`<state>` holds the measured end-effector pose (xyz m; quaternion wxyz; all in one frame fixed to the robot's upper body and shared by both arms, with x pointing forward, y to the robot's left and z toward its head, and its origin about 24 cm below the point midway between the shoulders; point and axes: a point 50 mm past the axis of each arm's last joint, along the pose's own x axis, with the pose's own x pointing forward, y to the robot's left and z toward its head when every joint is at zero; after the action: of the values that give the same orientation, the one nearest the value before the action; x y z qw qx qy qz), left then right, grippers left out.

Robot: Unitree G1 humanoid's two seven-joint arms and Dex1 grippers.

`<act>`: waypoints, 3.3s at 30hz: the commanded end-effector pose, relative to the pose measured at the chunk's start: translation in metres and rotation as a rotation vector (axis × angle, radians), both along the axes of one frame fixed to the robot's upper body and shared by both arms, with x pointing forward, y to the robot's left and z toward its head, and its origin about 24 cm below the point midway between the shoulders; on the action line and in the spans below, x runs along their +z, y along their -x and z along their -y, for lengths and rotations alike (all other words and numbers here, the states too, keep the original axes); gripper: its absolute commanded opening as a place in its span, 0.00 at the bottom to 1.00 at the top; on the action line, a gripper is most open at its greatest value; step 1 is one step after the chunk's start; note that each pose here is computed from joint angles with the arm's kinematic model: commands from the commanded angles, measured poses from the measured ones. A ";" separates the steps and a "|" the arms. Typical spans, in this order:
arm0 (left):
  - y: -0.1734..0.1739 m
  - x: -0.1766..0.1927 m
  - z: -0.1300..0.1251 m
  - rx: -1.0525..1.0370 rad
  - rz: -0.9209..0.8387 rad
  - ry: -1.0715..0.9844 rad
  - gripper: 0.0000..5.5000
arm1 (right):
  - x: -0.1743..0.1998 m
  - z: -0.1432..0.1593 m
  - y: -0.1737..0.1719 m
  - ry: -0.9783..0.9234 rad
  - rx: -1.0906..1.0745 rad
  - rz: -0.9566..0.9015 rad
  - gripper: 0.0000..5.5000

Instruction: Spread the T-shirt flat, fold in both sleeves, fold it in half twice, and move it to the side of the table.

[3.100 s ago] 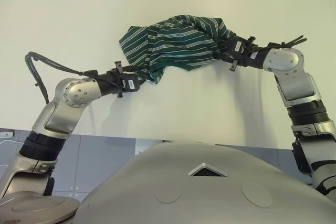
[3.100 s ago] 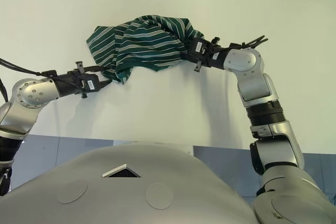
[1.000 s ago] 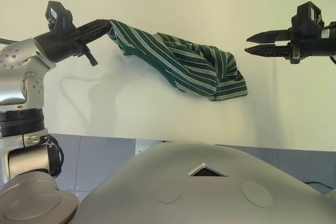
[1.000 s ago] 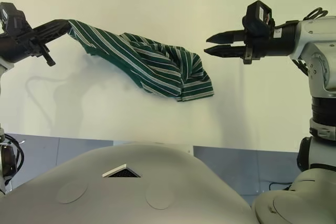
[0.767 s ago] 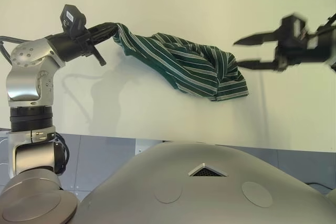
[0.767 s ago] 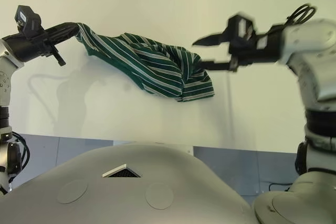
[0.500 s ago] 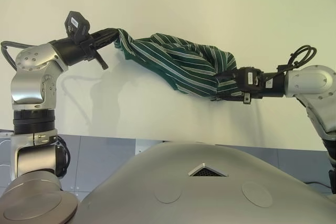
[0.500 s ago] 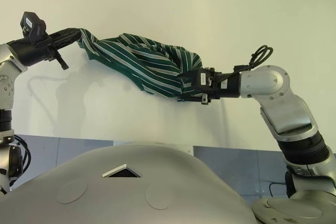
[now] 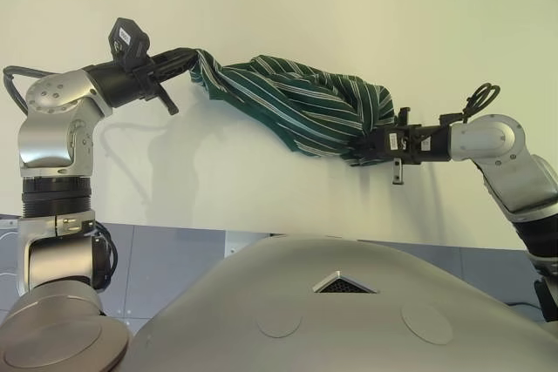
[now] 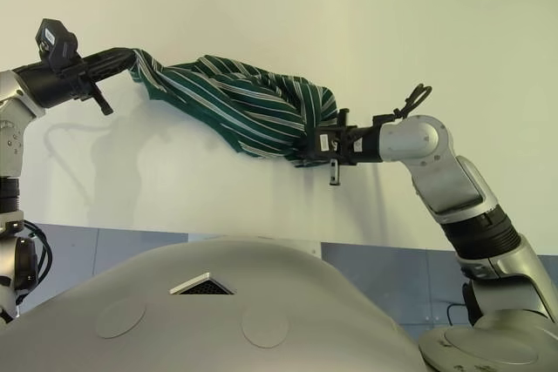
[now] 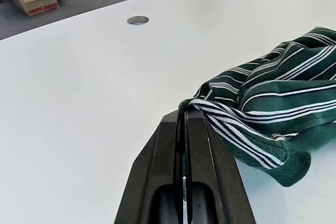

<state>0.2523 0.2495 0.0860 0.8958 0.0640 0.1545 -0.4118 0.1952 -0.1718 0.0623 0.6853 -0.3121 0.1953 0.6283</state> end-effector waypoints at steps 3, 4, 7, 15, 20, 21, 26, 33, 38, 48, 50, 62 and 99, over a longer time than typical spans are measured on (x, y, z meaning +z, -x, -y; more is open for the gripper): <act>-0.004 0.004 -0.001 -0.003 0.008 -0.022 0.00 | 0.017 -0.004 -0.013 -0.109 -0.041 0.008 0.01; -0.005 0.007 -0.001 -0.003 0.015 -0.001 0.00 | 0.029 -0.004 -0.017 -0.171 -0.064 0.003 0.01; -0.012 0.036 -0.002 -0.006 0.086 0.130 0.00 | 0.096 0.014 -0.043 -0.402 -0.147 0.043 0.01; -0.008 0.163 -0.012 -0.088 0.410 0.495 0.00 | 0.235 0.051 -0.048 -0.805 -0.131 0.206 0.01; 0.025 0.242 -0.008 -0.214 0.622 0.618 0.00 | 0.305 0.068 -0.019 -0.972 -0.035 0.320 0.01; 0.034 0.254 -0.003 -0.250 0.654 0.605 0.00 | 0.316 0.069 -0.012 -0.985 -0.010 0.338 0.01; 0.075 0.289 0.013 -0.351 0.770 0.540 0.00 | 0.348 0.076 0.019 -1.013 0.057 0.395 0.01; 0.033 0.202 0.042 -0.168 0.420 0.338 0.00 | 0.274 0.085 -0.015 -0.848 -0.229 0.212 0.01; -0.050 0.094 0.032 0.049 0.130 0.128 0.00 | 0.139 0.088 -0.093 -0.540 -0.519 -0.001 0.01; -0.159 0.039 0.067 0.549 0.082 -0.131 0.12 | 0.093 -0.002 -0.224 0.287 -0.635 0.866 0.21; -0.159 0.037 0.067 0.573 0.094 -0.158 0.18 | 0.094 0.008 -0.224 0.301 -0.681 0.953 0.29; 0.011 0.002 0.073 -0.627 -0.027 -0.084 0.56 | 0.072 0.091 -0.052 -0.170 -0.173 -0.051 0.45; 0.051 -0.028 0.055 -0.555 0.030 -0.681 0.60 | -0.011 0.023 0.010 -0.044 -0.167 -0.164 0.45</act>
<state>0.2143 0.1946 0.0665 0.7020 0.4118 0.2137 -0.5403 0.1926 -0.1930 0.0706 0.7411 -0.1826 0.2281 0.6045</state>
